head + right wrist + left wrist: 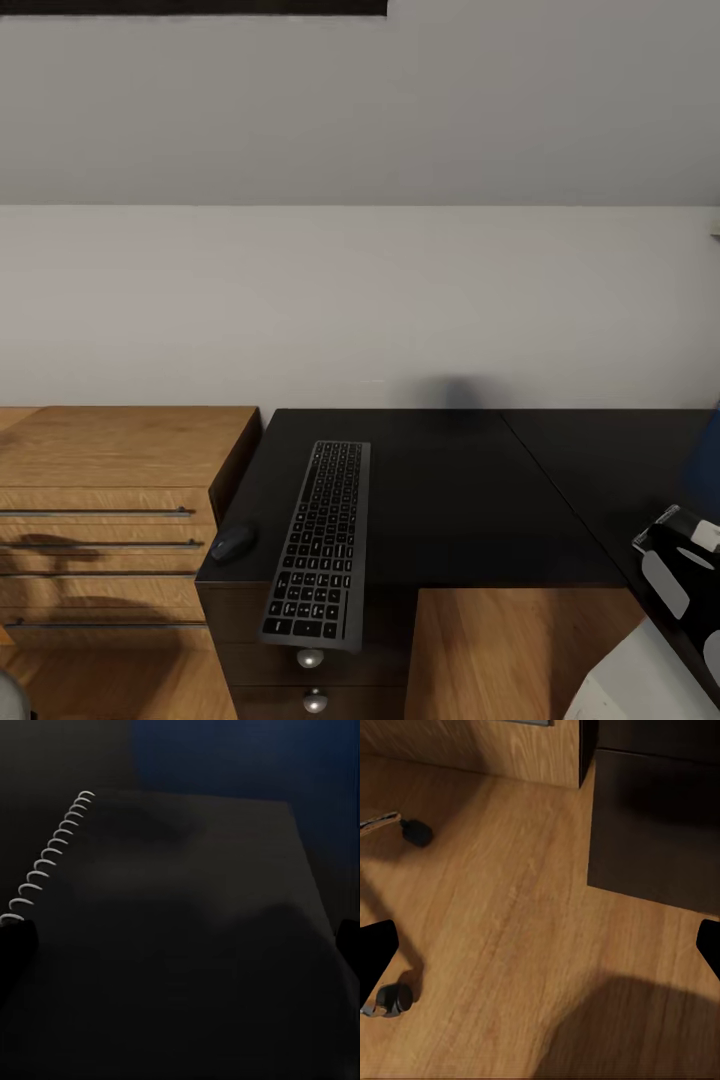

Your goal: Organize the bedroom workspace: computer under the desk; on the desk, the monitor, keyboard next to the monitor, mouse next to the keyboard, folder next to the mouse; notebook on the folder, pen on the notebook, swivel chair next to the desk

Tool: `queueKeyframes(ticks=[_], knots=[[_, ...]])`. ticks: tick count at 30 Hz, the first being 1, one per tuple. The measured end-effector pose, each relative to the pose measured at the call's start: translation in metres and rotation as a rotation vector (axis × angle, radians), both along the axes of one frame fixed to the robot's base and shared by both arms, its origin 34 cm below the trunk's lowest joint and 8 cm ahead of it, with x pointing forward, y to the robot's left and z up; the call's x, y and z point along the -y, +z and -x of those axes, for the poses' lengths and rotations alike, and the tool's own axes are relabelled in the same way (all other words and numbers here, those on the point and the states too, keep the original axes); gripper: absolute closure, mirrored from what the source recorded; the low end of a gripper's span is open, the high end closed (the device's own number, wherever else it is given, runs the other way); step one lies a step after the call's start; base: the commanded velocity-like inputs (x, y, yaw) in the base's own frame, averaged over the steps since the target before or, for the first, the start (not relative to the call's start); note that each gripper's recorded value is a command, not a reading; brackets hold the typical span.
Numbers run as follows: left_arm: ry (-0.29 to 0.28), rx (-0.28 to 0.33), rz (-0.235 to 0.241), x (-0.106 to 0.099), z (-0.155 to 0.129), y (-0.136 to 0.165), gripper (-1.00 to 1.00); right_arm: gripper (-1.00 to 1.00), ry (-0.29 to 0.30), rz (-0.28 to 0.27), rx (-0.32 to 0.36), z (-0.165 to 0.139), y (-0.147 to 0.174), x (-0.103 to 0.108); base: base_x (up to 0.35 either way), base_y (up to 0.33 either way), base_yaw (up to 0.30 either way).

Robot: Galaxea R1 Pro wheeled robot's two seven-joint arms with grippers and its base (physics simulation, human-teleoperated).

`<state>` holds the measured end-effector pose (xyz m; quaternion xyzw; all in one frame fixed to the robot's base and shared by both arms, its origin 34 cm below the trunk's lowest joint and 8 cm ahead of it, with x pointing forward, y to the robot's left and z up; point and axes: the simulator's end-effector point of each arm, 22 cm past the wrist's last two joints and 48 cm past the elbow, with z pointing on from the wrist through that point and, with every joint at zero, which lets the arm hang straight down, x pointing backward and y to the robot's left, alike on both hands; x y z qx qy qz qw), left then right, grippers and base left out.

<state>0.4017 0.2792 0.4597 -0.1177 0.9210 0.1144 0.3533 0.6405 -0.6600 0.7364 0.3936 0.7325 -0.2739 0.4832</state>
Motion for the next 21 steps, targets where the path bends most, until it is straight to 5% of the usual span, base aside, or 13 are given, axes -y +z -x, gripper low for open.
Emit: queueKeyframes(ticks=[8,21], knots=[[-0.002,0.0,0.0,0.0009,0.0,-0.0001,-1.0,-1.0,0.001,0.0,-0.001,-0.0002,-0.0002,-0.0002,-0.192,0.0,0.0],[-0.004,0.001,0.001,0.0016,-0.0001,0.0001,-1.0,-1.0,0.0,0.0,-0.001,0.0001,-0.0001,-0.0001,-0.03,0.0,0.0]])
